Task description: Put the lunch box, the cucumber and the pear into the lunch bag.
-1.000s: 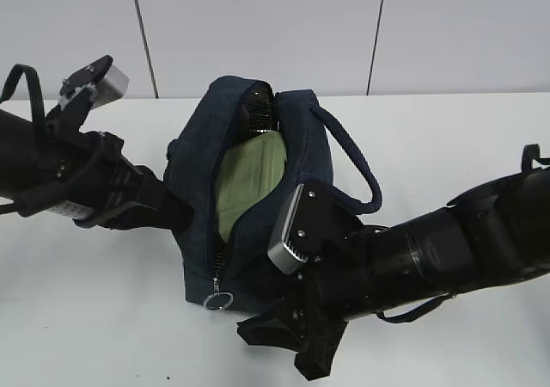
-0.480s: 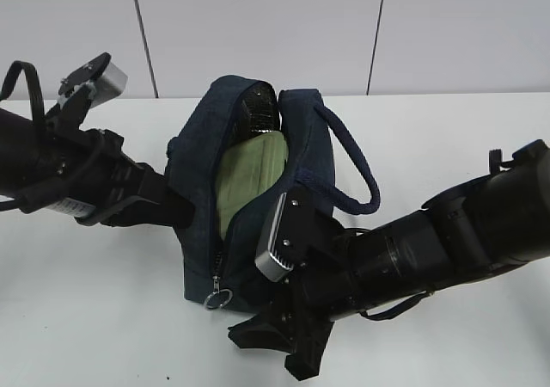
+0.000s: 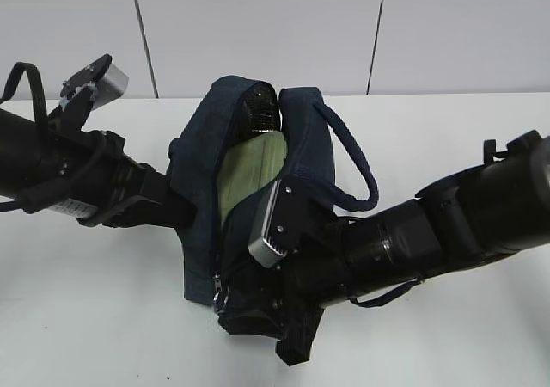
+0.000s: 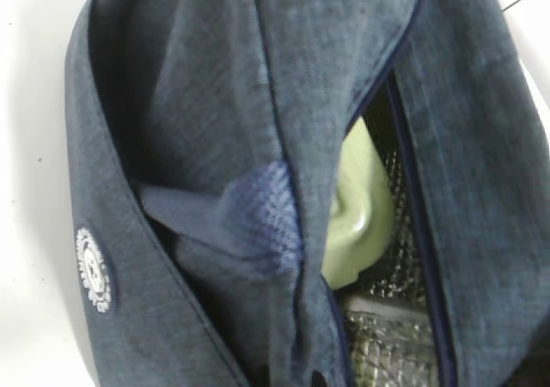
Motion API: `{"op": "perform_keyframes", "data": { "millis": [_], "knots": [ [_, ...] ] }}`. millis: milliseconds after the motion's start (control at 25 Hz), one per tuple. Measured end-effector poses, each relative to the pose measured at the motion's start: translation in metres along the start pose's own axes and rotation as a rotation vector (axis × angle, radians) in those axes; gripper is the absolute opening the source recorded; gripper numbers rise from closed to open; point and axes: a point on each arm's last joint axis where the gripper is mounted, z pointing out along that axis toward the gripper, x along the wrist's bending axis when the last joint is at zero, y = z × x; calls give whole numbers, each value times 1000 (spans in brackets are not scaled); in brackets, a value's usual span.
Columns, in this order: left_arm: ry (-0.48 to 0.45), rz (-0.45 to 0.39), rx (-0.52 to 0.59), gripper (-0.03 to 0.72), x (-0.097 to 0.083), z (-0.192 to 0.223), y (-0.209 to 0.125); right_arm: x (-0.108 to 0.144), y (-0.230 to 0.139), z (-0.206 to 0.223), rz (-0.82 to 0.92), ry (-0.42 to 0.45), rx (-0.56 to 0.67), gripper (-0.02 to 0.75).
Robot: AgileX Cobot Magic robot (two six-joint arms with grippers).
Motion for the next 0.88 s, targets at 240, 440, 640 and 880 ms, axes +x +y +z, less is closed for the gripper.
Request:
{"op": "perform_keyframes", "data": {
  "millis": [240,440,640,880],
  "knots": [
    [0,0,0,-10,0,0,0,-5,6,1,-19,-6,-13,405],
    [0,0,0,-10,0,0,0,-4,5,2,-38,5,-2,405],
    [0,0,0,-10,0,0,0,0,1,1,-71,47,37,405],
    [0,0,0,-10,0,0,0,-3,4,-4,-106,3,83,405]
  ]
}}
